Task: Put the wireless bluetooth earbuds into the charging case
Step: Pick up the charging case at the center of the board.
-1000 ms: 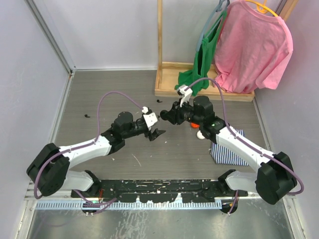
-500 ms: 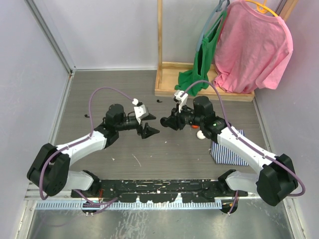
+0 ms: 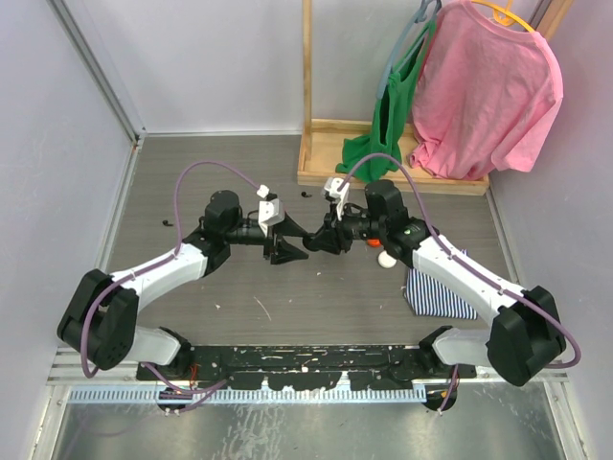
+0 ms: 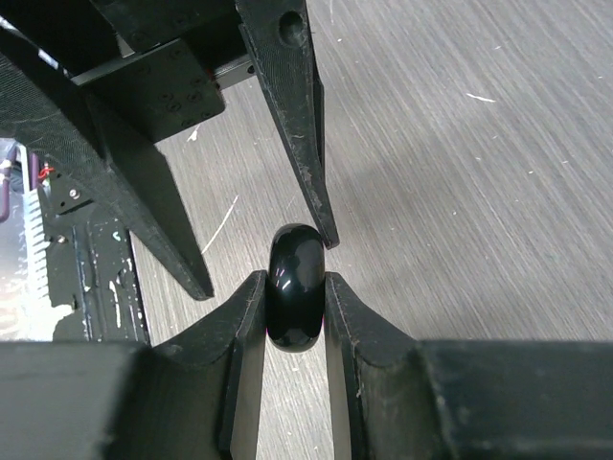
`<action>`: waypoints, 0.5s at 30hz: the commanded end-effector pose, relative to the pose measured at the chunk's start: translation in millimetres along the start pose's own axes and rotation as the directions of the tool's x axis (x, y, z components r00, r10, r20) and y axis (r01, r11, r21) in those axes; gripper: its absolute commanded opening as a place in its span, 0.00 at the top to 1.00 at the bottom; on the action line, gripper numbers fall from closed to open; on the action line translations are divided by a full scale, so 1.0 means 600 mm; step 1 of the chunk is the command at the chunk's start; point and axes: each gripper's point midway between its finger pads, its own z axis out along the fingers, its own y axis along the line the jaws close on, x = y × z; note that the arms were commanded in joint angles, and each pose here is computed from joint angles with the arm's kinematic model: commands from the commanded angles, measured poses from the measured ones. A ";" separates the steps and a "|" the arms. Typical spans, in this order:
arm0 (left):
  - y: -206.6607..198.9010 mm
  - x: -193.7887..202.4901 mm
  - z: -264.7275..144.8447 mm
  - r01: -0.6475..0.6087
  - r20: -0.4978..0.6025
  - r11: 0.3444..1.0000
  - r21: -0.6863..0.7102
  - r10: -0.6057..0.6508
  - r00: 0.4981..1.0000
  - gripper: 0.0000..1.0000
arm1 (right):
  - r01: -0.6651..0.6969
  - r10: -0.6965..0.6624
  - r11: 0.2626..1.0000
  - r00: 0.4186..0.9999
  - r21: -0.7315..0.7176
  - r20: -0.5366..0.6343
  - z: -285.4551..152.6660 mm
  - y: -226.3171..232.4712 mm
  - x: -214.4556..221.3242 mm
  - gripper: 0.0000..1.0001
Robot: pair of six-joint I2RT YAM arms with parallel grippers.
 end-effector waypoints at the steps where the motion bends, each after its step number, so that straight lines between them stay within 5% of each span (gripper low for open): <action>1: -0.008 -0.025 0.000 -0.041 0.027 0.997 0.059 0.039 0.999 0.45 | 0.089 -0.085 0.995 0.994 -0.052 0.063 -0.004 0.014 -0.047 0.99; 7: -0.013 -0.020 0.002 -0.021 0.017 0.996 0.083 0.020 1.000 0.56 | 0.118 -0.113 0.990 0.991 -0.072 0.072 -0.008 0.022 -0.047 0.99; 15: -0.017 -0.016 0.006 0.024 -0.003 0.991 0.129 -0.024 1.000 0.57 | 0.146 -0.138 0.984 0.987 -0.097 0.087 -0.013 0.032 -0.051 0.99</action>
